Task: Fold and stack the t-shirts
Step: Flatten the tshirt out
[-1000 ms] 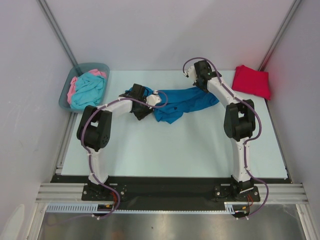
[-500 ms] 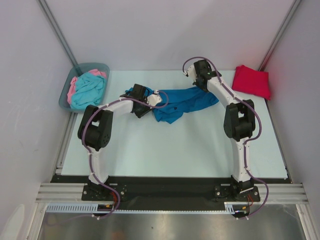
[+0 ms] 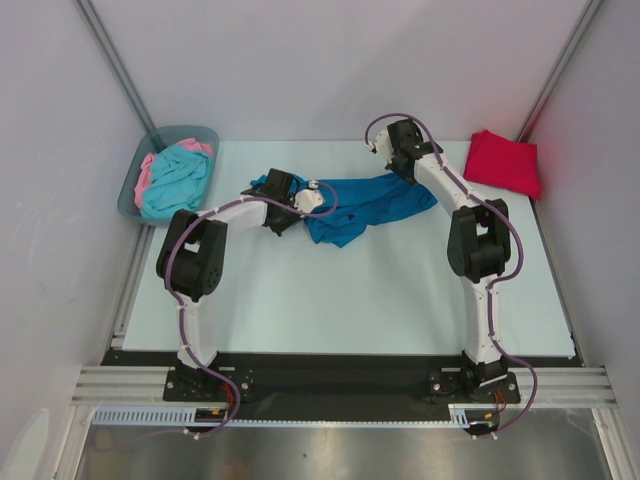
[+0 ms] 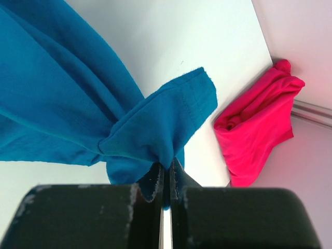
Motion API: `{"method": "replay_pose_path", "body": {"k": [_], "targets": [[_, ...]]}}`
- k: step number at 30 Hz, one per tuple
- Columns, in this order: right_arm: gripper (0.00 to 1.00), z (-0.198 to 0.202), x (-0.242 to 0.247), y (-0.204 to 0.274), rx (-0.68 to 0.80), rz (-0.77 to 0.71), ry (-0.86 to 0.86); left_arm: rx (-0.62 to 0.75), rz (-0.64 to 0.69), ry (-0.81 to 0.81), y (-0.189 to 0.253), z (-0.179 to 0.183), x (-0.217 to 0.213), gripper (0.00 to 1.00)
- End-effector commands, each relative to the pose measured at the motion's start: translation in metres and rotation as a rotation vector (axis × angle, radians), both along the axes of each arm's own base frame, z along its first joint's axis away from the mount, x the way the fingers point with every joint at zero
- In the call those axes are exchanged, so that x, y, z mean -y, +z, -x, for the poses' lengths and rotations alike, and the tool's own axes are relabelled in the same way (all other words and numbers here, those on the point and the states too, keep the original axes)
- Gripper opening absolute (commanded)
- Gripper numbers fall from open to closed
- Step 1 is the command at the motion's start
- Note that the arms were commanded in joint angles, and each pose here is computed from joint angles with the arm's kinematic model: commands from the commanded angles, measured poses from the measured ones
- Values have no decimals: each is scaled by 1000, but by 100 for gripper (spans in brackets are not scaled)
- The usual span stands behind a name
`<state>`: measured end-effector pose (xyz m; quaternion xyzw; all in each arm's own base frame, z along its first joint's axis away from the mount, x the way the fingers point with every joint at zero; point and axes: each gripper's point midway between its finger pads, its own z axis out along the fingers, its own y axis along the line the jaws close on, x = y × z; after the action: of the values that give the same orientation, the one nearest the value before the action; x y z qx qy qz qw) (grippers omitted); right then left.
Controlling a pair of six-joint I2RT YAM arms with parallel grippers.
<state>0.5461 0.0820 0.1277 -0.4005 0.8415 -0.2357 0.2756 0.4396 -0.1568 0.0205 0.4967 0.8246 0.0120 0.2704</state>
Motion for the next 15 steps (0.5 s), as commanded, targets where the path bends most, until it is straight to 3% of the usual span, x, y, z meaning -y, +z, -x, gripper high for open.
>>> {"method": "replay_pose_path", "body": {"k": [1, 8, 15], "targets": [[1, -6, -4, 30, 72, -19, -3, 183, -22, 49, 55, -26, -11, 0], [1, -3, -3, 21, 51, -14, -3, 439, -78, 181, 163, -63, -56, 0], [2, 7, -16, 15, -12, -69, 33, 553, -236, 227, 190, -67, -91, 0]]}}
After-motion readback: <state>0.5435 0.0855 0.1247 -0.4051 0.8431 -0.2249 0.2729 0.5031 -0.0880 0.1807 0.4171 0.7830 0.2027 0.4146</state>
